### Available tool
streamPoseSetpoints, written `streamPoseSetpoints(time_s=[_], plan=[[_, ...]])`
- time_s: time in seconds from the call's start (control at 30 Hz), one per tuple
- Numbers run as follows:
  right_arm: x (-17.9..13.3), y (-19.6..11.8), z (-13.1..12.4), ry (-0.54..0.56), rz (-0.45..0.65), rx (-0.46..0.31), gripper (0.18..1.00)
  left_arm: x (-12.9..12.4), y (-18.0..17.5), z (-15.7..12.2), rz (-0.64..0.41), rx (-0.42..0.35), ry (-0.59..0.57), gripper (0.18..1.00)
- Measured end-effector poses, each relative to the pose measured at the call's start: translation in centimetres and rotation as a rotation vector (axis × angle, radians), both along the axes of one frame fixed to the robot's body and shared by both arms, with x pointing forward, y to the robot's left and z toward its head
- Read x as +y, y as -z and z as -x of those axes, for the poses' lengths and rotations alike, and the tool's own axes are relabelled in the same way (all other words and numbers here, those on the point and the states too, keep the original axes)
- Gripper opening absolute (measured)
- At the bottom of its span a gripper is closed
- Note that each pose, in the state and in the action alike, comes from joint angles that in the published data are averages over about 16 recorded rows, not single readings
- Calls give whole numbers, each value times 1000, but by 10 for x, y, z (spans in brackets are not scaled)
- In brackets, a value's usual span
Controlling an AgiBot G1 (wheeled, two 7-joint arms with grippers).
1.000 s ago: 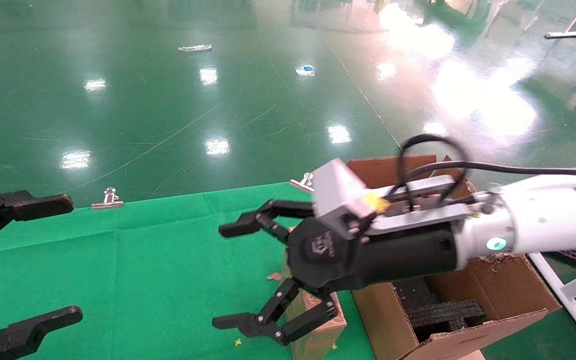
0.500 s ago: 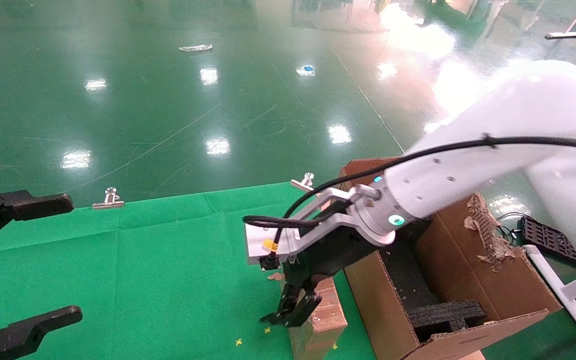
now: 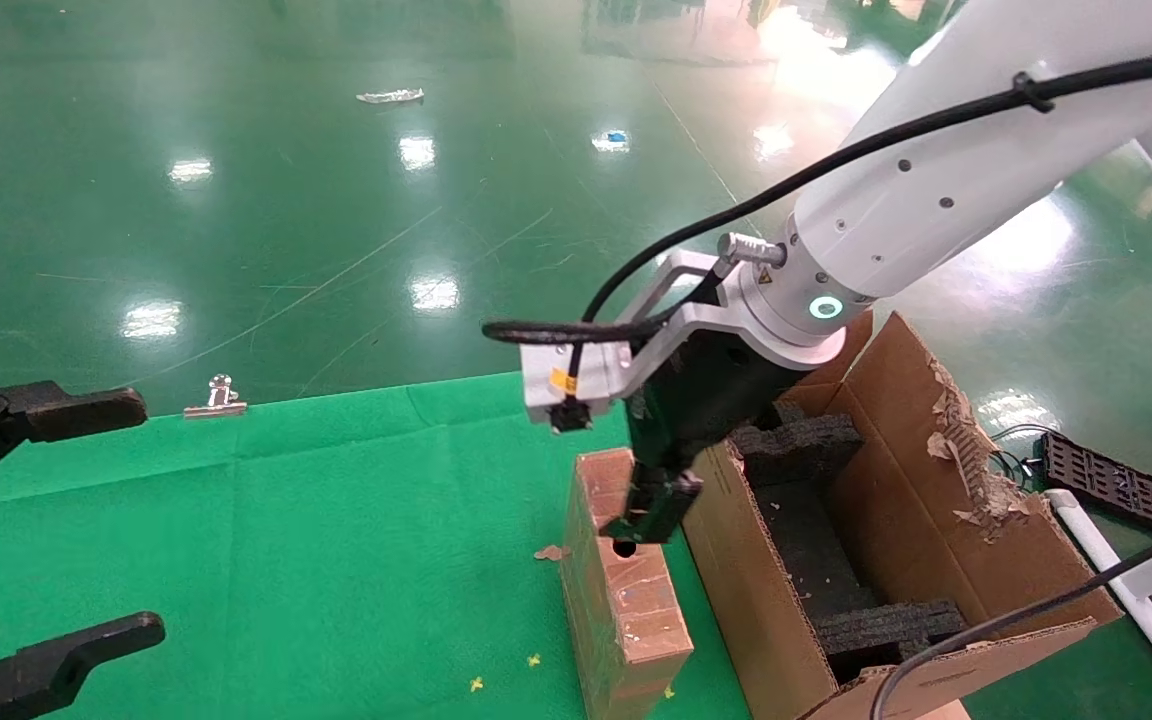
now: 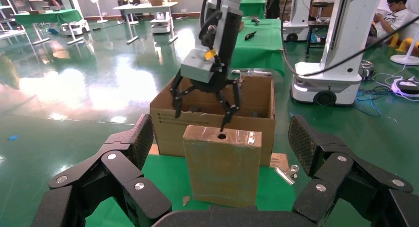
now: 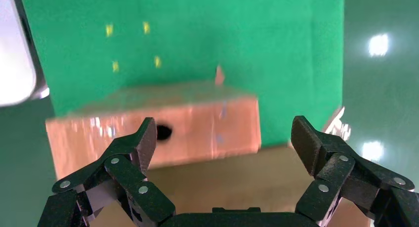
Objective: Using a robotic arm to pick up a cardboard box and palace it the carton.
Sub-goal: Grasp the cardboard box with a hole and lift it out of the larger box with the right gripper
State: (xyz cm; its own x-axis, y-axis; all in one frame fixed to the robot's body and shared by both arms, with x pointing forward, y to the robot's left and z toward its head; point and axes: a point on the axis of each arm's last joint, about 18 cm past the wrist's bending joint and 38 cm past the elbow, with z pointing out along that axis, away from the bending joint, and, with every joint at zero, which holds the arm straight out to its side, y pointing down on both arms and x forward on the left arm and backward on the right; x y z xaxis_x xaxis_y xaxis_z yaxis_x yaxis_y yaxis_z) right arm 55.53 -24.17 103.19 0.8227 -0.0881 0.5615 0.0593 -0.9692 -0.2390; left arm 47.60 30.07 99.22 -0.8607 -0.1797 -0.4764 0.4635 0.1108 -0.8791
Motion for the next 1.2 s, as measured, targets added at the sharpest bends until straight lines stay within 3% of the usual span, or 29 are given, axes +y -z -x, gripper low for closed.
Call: streamPoseSetpoints(time_s=[0.33, 0.67, 0.9, 1.2], plan=[[-1, 3, 6, 77, 84, 56, 1000, 0, 0, 0, 0, 0, 0, 1000], [3, 10, 5, 126, 87, 90, 1000, 0, 0, 0, 0, 0, 0, 1000], [-3, 10, 7, 235, -23, 148, 1000, 0, 0, 0, 0, 0, 0, 1000], [-23, 2, 3, 513, -280, 287, 1000, 0, 0, 0, 0, 0, 0, 1000]])
